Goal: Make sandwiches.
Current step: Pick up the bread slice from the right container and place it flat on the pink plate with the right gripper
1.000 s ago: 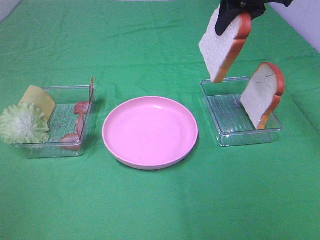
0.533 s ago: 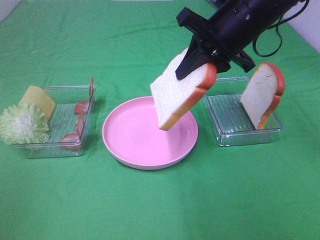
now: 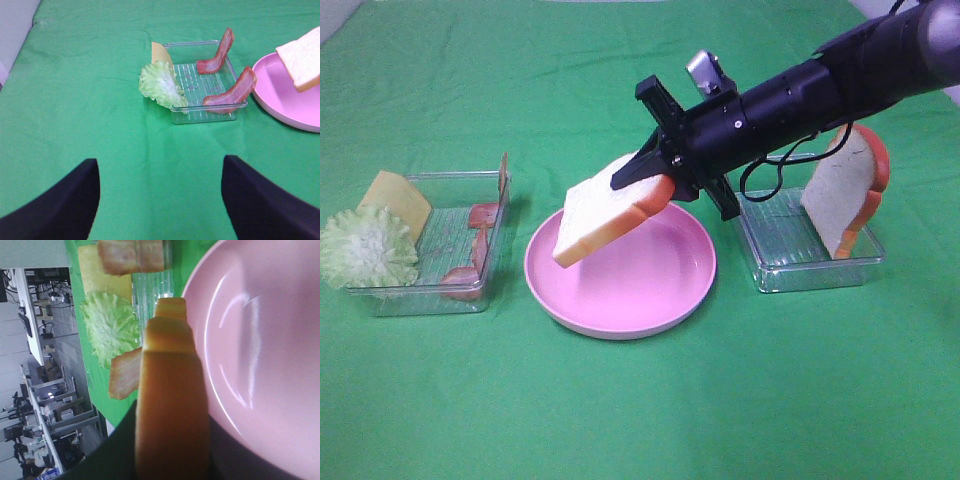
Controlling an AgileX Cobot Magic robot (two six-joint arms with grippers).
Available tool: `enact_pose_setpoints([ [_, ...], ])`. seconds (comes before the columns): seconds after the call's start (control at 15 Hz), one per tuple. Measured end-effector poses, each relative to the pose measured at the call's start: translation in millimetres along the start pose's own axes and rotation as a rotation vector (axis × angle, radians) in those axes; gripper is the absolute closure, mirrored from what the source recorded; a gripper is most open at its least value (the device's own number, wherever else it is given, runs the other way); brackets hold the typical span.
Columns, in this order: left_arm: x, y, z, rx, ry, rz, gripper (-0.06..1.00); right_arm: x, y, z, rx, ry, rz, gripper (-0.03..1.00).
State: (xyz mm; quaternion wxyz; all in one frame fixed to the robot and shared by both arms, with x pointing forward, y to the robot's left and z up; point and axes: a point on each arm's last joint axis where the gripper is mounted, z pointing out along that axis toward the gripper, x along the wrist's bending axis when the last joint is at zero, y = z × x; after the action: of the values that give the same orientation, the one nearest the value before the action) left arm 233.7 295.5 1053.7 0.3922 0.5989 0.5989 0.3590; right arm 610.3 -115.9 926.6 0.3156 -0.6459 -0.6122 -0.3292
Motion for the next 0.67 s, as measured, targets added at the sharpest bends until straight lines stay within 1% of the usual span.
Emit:
enact_pose_setpoints([
  [0.13, 0, 0, 0, 0.0, 0.0, 0.0, 0.29, -14, 3, 13, 0.009, 0.021, 0.045, 0.78],
  [0.4, 0, 0, 0, 0.0, 0.0, 0.0, 0.29, -26, 6, 25, 0.004, 0.054, 0.09, 0.78],
  [0.47, 0, 0, 0, 0.0, 0.0, 0.0, 0.29, -34, 8, 32, -0.007, 0.08, 0.106, 0.78],
  [0.53, 0, 0, 0, 0.0, 0.0, 0.0, 0.29, -36, 10, 35, -0.018, 0.097, 0.104, 0.78],
  [0.67, 0, 0, 0, 0.0, 0.0, 0.0, 0.29, -38, 11, 37, -0.025, 0.107, 0.093, 0.78],
])
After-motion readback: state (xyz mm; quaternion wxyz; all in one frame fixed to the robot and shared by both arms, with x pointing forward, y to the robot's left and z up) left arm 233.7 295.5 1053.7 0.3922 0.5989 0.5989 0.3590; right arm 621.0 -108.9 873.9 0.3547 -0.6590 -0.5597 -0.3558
